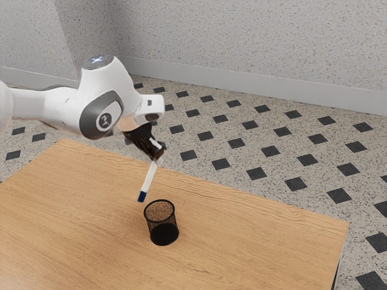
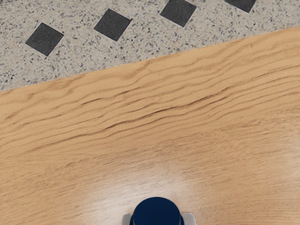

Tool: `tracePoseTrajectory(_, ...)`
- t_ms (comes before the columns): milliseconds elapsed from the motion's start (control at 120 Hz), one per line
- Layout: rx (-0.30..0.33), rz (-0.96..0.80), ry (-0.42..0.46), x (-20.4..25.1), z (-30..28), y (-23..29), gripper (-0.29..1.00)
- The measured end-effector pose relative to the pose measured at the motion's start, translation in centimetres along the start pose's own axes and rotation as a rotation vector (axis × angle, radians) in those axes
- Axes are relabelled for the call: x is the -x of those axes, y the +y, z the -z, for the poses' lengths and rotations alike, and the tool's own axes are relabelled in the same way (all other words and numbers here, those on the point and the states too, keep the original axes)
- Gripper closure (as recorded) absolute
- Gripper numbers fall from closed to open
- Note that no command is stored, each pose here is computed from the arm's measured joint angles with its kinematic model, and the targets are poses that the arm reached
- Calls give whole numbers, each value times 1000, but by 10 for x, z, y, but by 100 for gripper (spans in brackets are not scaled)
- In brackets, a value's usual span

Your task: Put the marker into the pen holder.

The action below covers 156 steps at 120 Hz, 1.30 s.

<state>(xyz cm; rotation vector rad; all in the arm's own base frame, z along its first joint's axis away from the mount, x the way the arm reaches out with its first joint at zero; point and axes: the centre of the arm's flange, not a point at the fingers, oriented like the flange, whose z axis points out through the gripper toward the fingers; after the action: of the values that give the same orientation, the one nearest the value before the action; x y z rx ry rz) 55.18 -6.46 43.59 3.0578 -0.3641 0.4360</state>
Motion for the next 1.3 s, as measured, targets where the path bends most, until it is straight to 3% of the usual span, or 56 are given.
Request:
tracePoseTrajectory(533,42,4,-1,-16,-11,31,74)
tracePoseTrajectory(1017,68,-55,-43,3,-23,73,74)
tracePoseTrajectory(1300,63,-55,-37,4,-16,70,74)
